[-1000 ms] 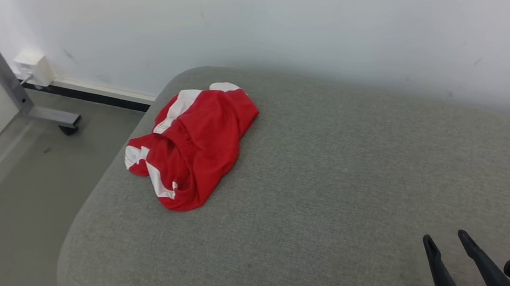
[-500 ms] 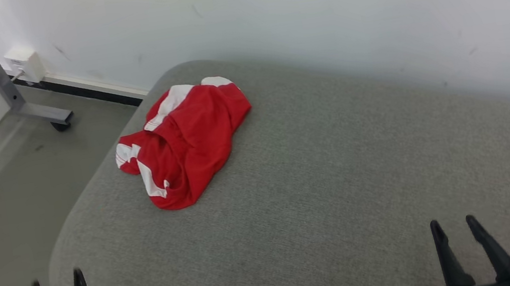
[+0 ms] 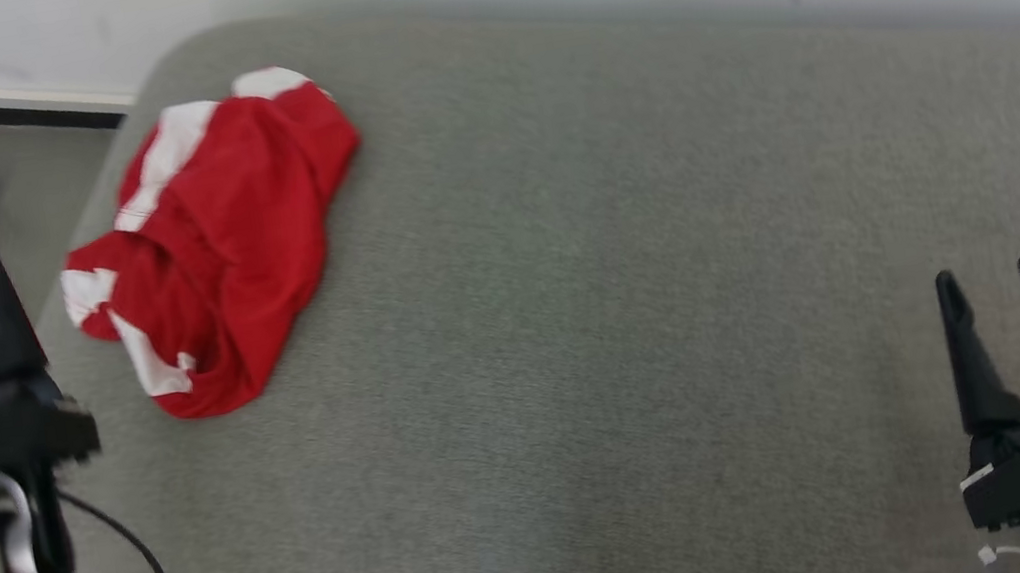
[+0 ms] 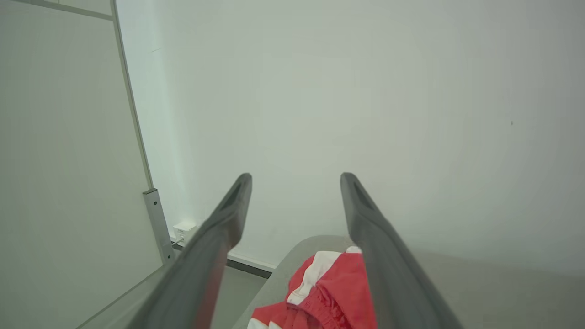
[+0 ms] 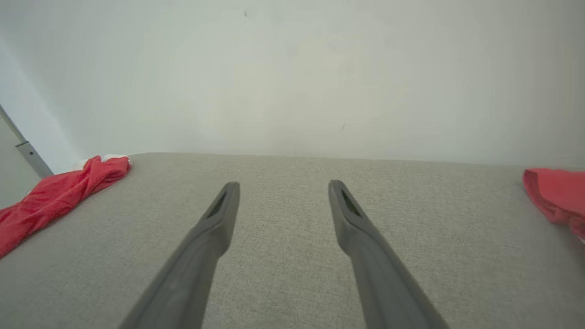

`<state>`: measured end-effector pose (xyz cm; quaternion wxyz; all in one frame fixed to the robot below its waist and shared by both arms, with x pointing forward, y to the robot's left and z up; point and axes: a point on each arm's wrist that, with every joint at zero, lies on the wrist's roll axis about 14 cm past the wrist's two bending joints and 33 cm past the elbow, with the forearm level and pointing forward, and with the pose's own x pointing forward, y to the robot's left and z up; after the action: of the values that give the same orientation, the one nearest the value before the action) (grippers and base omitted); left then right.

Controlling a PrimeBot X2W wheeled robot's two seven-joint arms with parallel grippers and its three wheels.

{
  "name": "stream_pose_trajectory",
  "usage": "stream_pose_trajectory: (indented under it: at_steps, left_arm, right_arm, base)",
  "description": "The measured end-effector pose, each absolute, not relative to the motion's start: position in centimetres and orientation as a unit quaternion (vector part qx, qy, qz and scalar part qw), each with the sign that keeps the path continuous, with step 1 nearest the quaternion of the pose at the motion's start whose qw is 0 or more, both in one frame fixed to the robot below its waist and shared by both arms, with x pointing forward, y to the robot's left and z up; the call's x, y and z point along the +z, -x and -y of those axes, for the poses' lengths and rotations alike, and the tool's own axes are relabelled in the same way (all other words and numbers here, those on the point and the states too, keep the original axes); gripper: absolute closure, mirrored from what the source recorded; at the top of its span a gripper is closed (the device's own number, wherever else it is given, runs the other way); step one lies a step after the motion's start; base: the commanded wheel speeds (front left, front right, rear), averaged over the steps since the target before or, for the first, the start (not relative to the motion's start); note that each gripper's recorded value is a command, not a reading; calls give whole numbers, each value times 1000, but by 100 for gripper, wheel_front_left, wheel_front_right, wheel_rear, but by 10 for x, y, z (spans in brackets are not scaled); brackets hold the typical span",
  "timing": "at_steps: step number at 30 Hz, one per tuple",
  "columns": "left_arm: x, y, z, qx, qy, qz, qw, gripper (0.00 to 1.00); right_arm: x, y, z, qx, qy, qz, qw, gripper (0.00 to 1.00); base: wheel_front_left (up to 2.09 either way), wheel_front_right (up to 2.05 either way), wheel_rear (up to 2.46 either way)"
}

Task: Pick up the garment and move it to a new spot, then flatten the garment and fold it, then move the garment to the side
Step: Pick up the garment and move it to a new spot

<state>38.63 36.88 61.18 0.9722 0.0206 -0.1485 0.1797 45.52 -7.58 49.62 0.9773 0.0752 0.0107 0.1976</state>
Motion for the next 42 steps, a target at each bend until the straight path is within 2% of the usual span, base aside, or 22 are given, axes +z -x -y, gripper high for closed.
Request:
stream_pose_trajectory:
  at_steps: [7,12,15,21,26,31,32,33,34,42]
  left_arm:
    - [619,-476,-361,138,-28,139,980,0]
    - [586,-538,-359,124,-19,79,989,0]
    - [545,-560,-354,114,-16,11,993,0]
    - [464,-580,-352,117,18,-119,986,0]
    - [403,-572,-345,113,33,-233,965,0]
    - [379,-559,-341,109,39,-303,946,0]
    - [379,-558,-341,109,45,-307,944,15]
    - [378,-556,-341,111,50,-315,941,15]
    - [375,-553,-341,108,44,-329,937,100]
    - [411,-564,-347,107,23,-248,962,100]
  right_arm:
    - [479,-470,122,139,-67,-16,988,0]
    - [458,-472,156,91,-58,-36,994,0]
    - [445,-471,170,73,-52,-50,995,0]
    - [429,-470,193,46,-31,-71,996,0]
    - [426,-468,208,31,-17,-79,996,0]
    - [432,-467,209,31,-12,-77,997,0]
    - [433,-467,209,31,-12,-75,997,0]
    - [435,-467,209,32,-12,-74,997,0]
    - [436,-466,208,32,-11,-73,997,0]
    - [444,-462,206,31,-21,-63,997,0]
  base:
    - [0,0,0]
    - [0,0,0]
    - [0,0,0]
    - [0,0,0]
    - [0,0,0]
    - [0,0,0]
    - [0,0,0]
    - [0,0,0]
    - [0,0,0]
    - [0,0,0]
